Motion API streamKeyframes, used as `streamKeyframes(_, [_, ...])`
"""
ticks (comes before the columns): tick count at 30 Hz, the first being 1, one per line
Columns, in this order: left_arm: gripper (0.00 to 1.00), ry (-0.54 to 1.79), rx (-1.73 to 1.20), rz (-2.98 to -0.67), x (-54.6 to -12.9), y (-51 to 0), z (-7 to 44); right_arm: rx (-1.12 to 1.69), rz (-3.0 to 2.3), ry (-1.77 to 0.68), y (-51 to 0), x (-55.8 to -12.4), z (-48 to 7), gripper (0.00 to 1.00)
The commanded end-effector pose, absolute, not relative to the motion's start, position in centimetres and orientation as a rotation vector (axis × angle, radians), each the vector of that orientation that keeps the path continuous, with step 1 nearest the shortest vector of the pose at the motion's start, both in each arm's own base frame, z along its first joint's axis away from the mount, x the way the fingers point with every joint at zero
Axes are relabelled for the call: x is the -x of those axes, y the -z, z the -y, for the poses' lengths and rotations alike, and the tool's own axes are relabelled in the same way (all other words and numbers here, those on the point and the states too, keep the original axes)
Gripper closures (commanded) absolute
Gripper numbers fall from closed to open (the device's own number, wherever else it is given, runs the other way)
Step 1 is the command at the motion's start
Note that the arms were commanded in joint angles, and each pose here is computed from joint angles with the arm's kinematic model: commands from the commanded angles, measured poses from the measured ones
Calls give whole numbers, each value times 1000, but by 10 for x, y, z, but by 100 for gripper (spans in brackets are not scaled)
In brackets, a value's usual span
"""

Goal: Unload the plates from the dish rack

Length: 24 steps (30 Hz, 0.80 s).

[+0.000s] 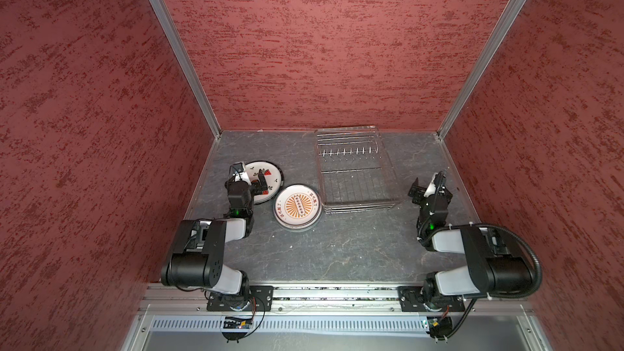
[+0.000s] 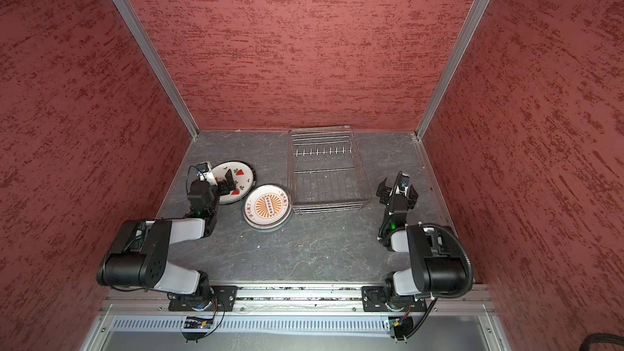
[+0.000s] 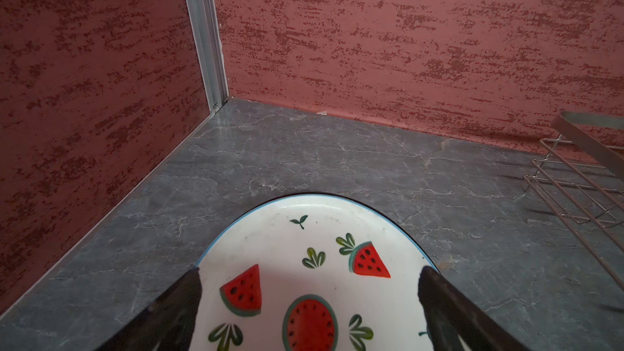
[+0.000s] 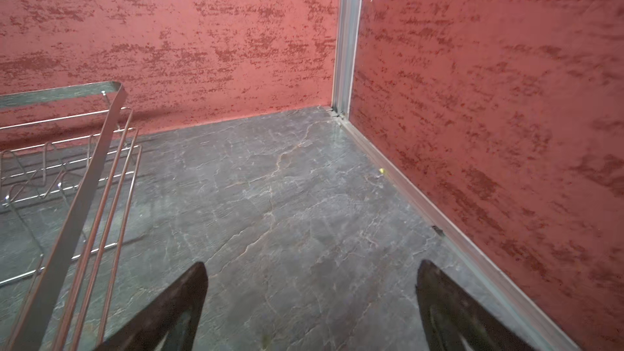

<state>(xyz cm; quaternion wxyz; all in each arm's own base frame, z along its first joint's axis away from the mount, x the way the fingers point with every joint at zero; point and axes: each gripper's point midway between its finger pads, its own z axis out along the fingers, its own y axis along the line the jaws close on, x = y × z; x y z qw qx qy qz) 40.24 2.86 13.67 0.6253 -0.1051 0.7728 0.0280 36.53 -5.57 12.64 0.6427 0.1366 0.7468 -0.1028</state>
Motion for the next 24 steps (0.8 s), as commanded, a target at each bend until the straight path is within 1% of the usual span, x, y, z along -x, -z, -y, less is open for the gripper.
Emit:
streamKeyframes(1, [1, -60, 222, -1832, -403, -122, -28, -276, -1641, 152, -144, -381, 45, 1])
streamKeyframes(8, [1, -18, 221, -1836, -400, -120, -29, -288, -1637, 148, -138, -380, 48, 1])
streamKeyframes(9, [1, 0, 197, -1798, -400, -119, -26, -288, -1634, 145, -138, -380, 48, 1])
streamKeyframes(24, [1, 1, 191, -1804, -398, -116, -25, -289, -1636, 153, -138, -380, 49, 1])
